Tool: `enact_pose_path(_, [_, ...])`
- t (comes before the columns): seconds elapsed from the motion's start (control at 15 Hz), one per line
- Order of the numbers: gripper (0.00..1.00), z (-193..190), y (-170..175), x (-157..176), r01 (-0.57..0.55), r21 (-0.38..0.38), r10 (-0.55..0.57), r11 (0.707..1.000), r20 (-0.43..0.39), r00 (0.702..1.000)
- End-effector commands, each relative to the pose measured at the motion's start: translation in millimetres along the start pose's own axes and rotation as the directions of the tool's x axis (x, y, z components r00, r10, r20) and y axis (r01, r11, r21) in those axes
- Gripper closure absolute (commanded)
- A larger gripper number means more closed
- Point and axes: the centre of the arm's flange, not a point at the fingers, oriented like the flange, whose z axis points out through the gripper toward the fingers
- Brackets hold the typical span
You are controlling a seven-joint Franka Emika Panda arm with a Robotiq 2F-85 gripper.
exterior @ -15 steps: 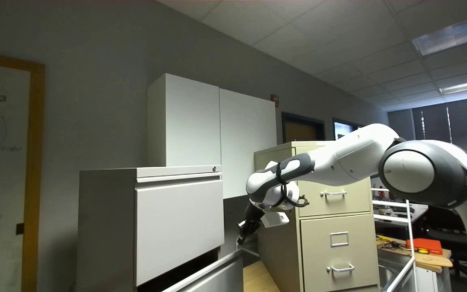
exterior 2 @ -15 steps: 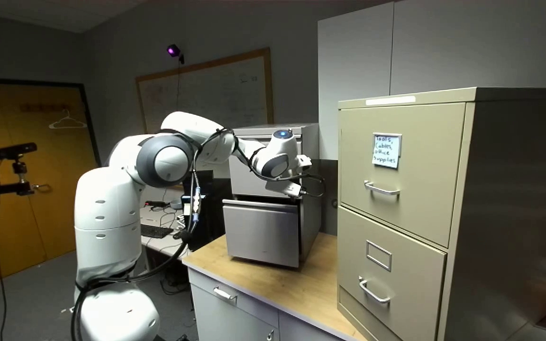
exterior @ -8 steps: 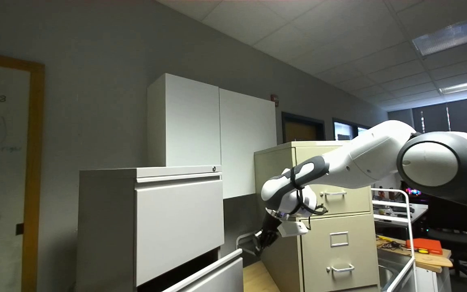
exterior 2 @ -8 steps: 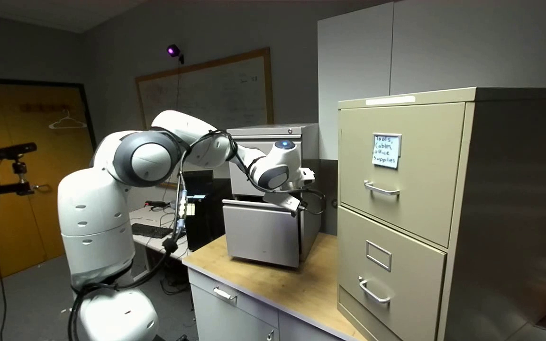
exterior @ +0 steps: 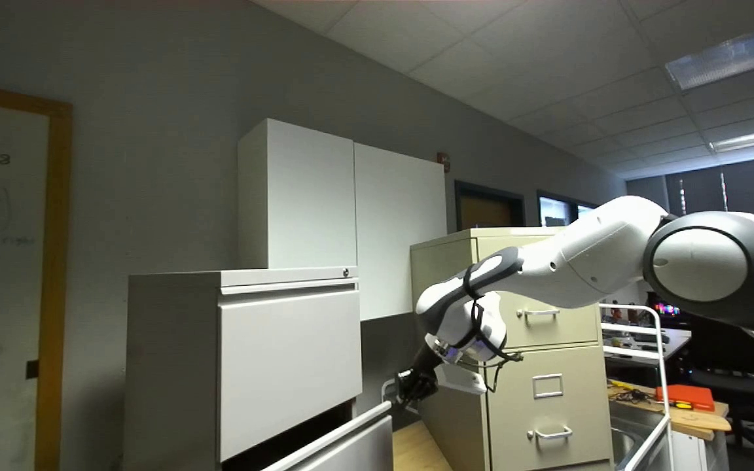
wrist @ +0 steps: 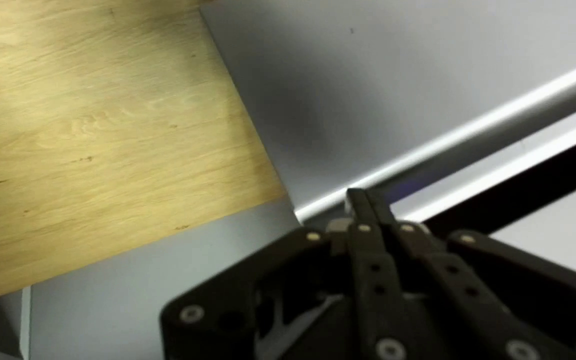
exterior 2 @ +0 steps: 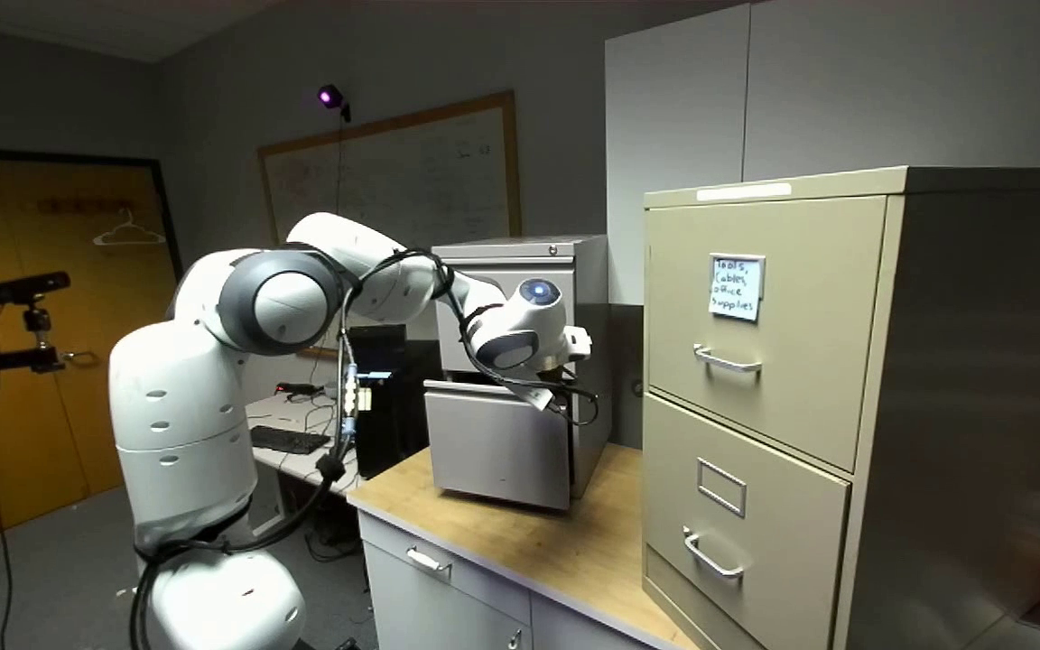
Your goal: Close the bottom drawer
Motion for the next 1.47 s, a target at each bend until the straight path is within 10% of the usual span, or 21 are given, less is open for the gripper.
enact_pose_path(0.0, [1.00,9,-6,18,-0.021,0.056,0.024,0.998,-0.055,0.998])
enact_pose_path(1.4, [1.00,80,-24,90,-0.026,0.121,0.030,0.992,-0.028,0.999])
